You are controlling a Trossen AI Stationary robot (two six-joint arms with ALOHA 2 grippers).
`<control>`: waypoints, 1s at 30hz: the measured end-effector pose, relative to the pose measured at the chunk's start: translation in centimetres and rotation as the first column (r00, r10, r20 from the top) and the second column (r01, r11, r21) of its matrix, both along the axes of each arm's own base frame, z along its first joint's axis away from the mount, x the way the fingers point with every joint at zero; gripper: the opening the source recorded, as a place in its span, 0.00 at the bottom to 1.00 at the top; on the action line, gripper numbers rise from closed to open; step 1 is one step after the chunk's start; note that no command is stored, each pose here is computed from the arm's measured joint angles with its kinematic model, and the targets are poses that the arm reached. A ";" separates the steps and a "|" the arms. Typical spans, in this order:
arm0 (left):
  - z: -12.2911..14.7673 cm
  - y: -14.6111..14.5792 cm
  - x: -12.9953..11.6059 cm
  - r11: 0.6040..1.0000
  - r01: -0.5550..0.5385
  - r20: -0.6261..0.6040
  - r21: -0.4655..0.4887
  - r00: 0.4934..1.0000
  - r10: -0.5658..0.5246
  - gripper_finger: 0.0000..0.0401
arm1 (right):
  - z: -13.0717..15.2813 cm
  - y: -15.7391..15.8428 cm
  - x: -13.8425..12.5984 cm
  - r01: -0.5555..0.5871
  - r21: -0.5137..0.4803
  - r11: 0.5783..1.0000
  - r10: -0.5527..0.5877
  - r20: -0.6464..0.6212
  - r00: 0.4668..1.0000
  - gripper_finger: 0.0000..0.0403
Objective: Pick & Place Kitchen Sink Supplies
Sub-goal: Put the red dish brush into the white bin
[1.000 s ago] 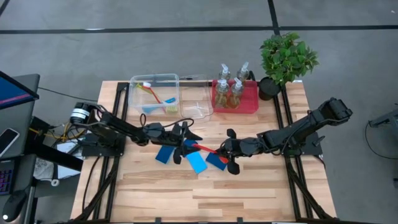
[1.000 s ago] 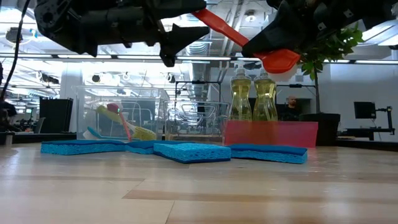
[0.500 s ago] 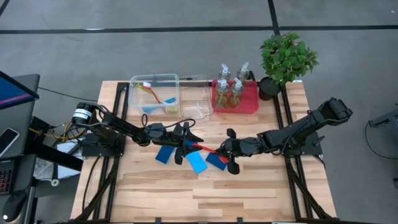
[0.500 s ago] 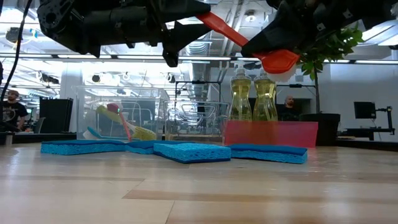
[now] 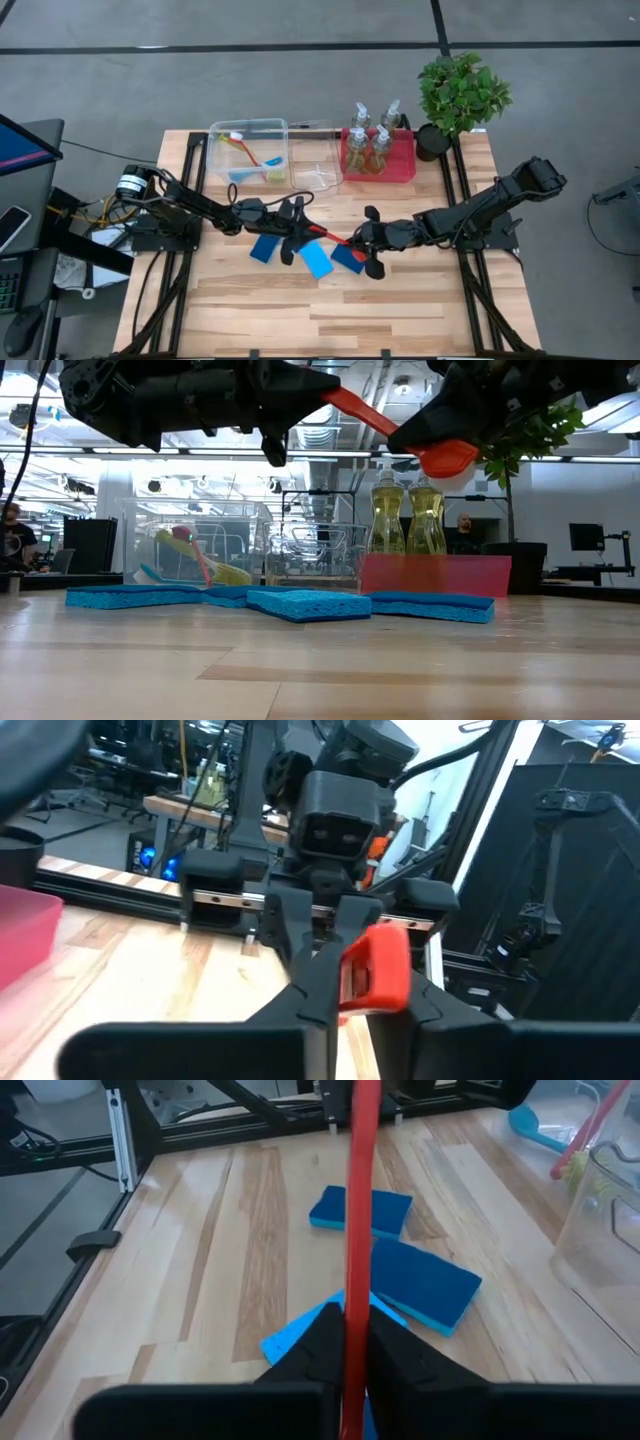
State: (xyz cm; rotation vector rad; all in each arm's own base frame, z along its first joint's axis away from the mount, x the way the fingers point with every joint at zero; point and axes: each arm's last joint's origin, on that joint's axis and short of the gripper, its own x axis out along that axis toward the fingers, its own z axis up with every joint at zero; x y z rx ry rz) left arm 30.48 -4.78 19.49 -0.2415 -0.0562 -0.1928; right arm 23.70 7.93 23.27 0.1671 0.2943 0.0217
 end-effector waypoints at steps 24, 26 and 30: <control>0.0 0.0 0.0 1.000 0.000 0.002 -0.006 1.000 0.000 0.09 | 0.0 0.0 0.0 -0.013 -0.014 1.000 0.013 0.004 1.000 0.22; 0.0 0.0 0.0 1.000 0.000 0.001 -0.006 1.000 0.000 0.07 | 0.0 0.0 0.0 -0.010 -0.015 1.000 0.010 0.004 1.000 0.26; 0.0 0.0 0.0 1.000 0.000 0.003 0.005 1.000 0.000 0.06 | 0.1 0.0 0.0 -0.005 -0.016 1.000 0.005 0.005 1.000 0.35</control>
